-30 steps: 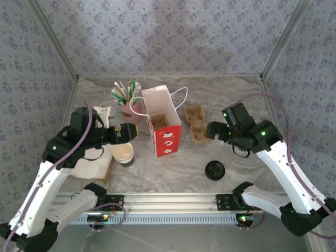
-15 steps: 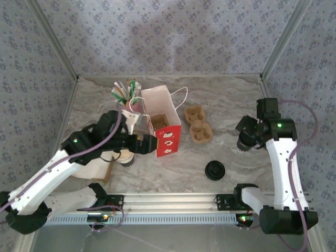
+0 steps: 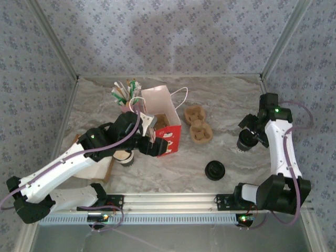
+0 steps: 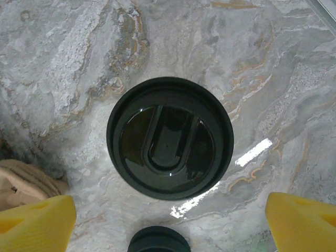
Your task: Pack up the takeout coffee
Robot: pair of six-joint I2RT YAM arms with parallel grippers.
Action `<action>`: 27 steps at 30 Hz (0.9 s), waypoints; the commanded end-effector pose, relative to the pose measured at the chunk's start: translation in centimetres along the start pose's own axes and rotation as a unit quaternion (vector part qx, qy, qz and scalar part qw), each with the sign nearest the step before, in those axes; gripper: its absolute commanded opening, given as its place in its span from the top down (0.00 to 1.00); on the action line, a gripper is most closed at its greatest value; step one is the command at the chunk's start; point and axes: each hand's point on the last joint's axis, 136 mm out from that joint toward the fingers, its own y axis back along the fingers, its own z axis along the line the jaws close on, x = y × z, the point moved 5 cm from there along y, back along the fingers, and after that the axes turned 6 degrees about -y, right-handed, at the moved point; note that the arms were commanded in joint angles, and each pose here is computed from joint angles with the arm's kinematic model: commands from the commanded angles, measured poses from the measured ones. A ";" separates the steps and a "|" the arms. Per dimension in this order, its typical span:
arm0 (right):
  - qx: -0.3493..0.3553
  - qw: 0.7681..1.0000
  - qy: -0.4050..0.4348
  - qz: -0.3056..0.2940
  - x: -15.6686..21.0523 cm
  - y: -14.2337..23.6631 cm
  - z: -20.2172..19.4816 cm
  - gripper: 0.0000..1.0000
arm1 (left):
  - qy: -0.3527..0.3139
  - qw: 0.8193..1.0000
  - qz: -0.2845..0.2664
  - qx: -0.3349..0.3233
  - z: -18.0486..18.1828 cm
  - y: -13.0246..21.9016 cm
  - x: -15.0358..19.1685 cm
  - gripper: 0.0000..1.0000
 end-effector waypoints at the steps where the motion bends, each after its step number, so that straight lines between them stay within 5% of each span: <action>1: 0.010 1.000 -0.011 0.009 -0.5 -0.9 0.0 0.05 | -0.017 0.999 -0.034 -0.014 0.4 1.2 -0.6 0.01; 27: 0.037 0.998 -0.021 0.037 -1.7 -4.5 0.4 0.12 | -0.014 0.997 -0.057 -0.047 2.8 2.6 -0.4 0.01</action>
